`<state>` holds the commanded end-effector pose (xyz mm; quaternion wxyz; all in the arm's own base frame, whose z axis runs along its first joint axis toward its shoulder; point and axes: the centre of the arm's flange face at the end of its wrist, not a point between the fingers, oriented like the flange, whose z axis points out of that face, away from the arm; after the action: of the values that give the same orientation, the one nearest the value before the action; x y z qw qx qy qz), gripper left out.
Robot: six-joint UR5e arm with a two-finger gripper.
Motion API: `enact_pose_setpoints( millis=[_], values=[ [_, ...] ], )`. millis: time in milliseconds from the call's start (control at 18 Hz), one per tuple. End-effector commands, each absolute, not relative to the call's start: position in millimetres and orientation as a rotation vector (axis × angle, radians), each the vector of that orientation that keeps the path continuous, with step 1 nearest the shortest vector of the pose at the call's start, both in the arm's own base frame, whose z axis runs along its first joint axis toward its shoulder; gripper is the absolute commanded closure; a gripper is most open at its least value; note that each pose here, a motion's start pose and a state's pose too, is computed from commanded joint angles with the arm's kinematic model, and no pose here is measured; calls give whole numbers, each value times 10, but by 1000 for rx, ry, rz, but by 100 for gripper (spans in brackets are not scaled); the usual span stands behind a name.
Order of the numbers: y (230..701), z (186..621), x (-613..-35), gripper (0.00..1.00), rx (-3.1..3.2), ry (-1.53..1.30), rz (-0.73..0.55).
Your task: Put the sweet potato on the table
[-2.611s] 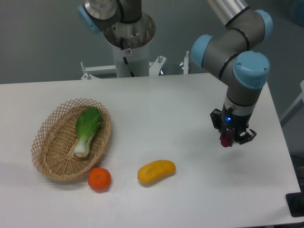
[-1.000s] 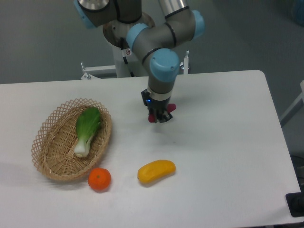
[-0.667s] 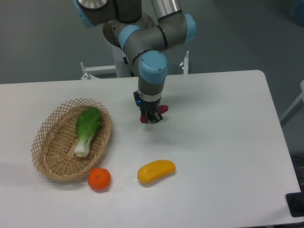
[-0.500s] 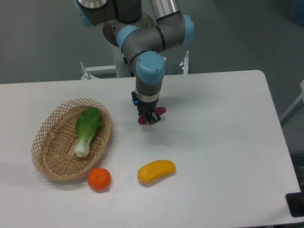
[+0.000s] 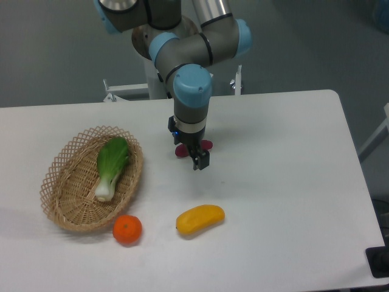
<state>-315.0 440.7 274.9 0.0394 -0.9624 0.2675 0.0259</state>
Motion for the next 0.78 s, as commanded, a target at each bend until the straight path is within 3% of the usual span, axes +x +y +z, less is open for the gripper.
enact_pose_setpoints(
  millis=[444,778],
  values=[
    [4236,3023,-4124,0,-2966,660,195],
    [4193,3211,-4657,0,-2979,676,168]
  ],
)
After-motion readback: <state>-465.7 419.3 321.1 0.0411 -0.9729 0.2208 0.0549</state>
